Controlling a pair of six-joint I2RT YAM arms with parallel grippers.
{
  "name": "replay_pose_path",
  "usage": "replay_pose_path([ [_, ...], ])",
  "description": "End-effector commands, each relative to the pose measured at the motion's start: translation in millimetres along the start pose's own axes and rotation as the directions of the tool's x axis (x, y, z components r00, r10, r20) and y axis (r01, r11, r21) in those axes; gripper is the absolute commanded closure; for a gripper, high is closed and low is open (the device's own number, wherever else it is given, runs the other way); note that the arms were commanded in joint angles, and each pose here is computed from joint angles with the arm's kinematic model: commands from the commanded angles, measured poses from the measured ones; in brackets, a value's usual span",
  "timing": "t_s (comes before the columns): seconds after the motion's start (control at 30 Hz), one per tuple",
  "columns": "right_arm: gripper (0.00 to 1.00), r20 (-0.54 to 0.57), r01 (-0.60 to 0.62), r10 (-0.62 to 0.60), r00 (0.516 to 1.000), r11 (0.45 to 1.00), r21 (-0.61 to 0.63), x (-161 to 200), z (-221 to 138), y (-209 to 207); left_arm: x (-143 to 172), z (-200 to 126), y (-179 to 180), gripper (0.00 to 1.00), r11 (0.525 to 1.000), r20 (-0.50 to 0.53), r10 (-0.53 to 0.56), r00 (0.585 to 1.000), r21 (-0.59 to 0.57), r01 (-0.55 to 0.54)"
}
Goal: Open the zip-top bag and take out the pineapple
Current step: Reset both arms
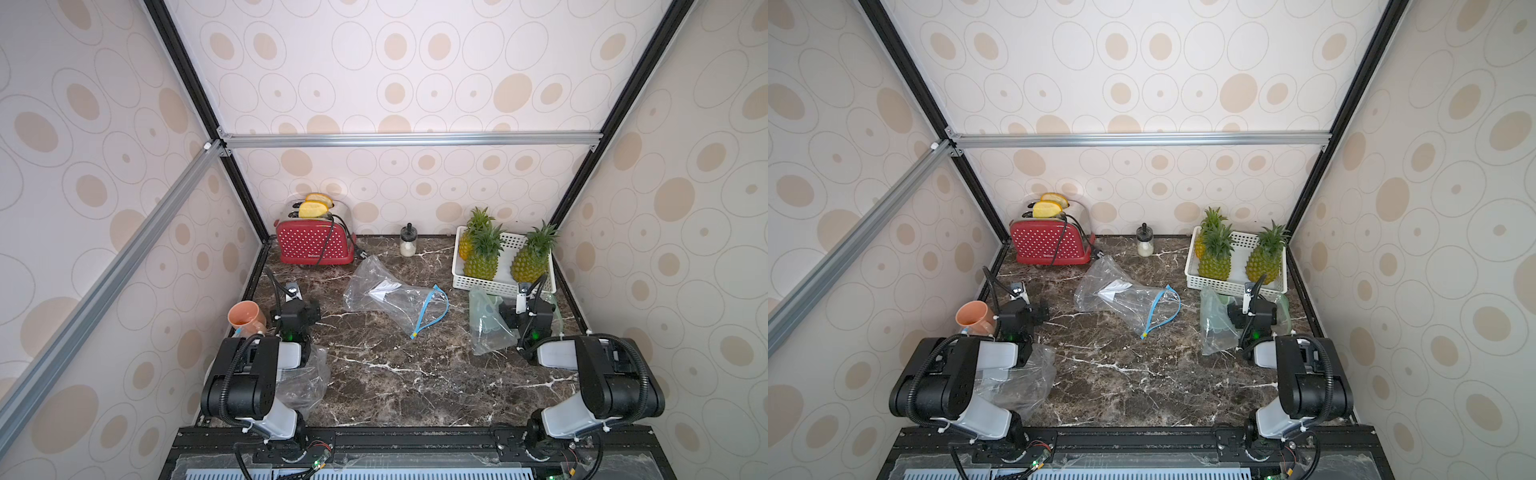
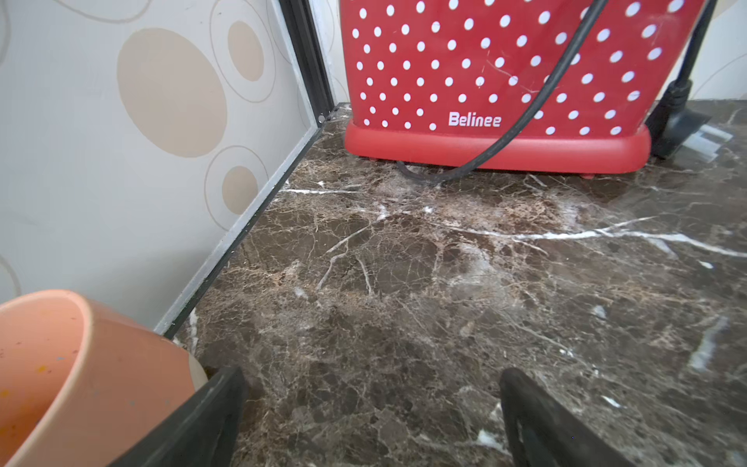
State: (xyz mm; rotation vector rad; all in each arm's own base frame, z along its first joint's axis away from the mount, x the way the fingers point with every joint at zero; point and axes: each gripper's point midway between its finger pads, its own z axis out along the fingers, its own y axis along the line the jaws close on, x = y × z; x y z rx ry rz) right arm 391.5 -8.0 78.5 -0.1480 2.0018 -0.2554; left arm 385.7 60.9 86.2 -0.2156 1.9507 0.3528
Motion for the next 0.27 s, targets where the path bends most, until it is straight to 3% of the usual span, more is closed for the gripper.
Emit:
replay_pose_path([
  [0.0, 0.01, 0.013, 0.010, -0.010, 1.000, 1.000, 0.001, -6.1, 2.3, -1.6, -15.0, 1.1, -4.3, 0.01, 1.000, 0.035, -0.005, 0.999, 0.024, 0.005],
  [0.23, 0.01, 0.010, 0.002, -0.001, 1.000, 1.000, -0.012, -6.6, 3.9, -1.1, -15.3, 1.1, -4.3, 0.01, 1.000, 0.036, -0.006, 0.999, 0.024, 0.005],
])
